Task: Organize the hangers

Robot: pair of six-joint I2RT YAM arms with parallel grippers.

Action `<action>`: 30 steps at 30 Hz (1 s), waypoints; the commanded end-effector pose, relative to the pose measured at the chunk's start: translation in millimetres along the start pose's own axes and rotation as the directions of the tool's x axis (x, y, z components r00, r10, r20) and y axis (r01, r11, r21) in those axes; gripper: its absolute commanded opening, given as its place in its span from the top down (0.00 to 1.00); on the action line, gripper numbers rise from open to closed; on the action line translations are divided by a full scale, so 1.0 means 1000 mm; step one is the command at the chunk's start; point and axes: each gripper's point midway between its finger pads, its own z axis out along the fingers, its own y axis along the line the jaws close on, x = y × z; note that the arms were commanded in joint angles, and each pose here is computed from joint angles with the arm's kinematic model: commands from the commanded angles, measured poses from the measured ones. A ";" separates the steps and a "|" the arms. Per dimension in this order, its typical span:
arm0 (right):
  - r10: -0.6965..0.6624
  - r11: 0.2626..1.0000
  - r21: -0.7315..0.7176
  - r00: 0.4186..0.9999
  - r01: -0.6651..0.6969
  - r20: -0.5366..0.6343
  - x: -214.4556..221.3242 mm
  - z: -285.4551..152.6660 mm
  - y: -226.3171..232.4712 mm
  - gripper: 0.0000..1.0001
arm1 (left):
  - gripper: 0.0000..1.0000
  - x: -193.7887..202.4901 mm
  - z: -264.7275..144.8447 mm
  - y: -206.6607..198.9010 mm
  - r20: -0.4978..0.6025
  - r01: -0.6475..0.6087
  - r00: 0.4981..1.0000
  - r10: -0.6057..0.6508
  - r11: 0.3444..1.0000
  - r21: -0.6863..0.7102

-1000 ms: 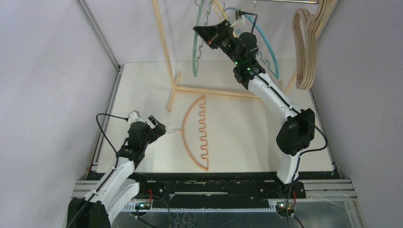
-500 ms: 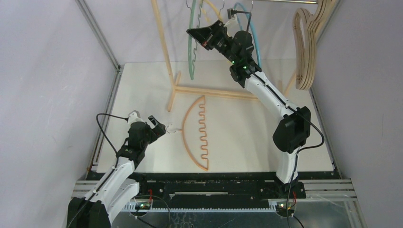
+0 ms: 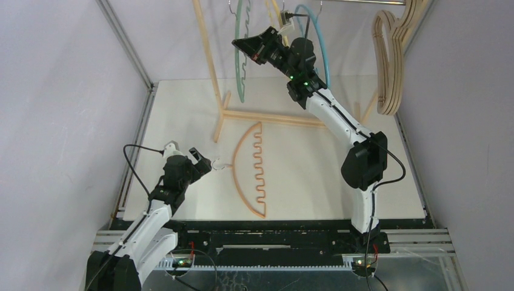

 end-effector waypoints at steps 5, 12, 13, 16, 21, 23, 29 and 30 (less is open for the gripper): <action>-0.130 0.991 0.043 0.987 0.126 0.093 -0.019 -0.005 0.024 1.00 | 0.01 -0.016 0.000 -0.008 0.046 -0.012 0.999 0.011 1.000 0.022; -0.259 0.953 0.229 0.923 0.196 0.286 -0.047 -0.053 0.015 1.00 | 0.00 -0.016 -0.001 -0.008 0.046 -0.012 0.999 0.011 1.000 0.026; -0.273 0.947 0.248 0.916 0.202 0.294 -0.052 -0.057 0.014 1.00 | 0.01 -0.016 0.000 -0.009 0.044 -0.012 0.999 0.011 1.000 0.027; -0.309 0.934 0.282 0.894 0.221 0.324 -0.064 -0.070 0.015 1.00 | 0.01 -0.016 0.001 -0.010 0.039 -0.010 0.999 0.009 1.000 0.028; -0.353 0.915 0.325 0.866 0.240 0.353 -0.083 -0.095 0.015 1.00 | 0.01 -0.016 0.001 -0.010 0.040 -0.011 0.999 0.010 1.000 0.028; -0.374 0.904 0.350 0.851 0.246 0.369 -0.090 -0.110 0.015 1.00 | 0.01 -0.016 0.001 -0.011 0.040 -0.009 0.999 0.008 0.999 0.032; -0.400 0.888 0.383 0.837 0.254 0.374 -0.101 -0.135 0.016 1.00 | 0.00 -0.014 0.002 -0.010 0.034 -0.009 0.999 0.008 0.999 0.031; -0.403 0.888 0.378 0.839 0.262 0.365 -0.099 -0.134 0.018 1.00 | 0.01 -0.014 0.002 -0.010 0.033 -0.008 0.999 0.007 0.999 0.031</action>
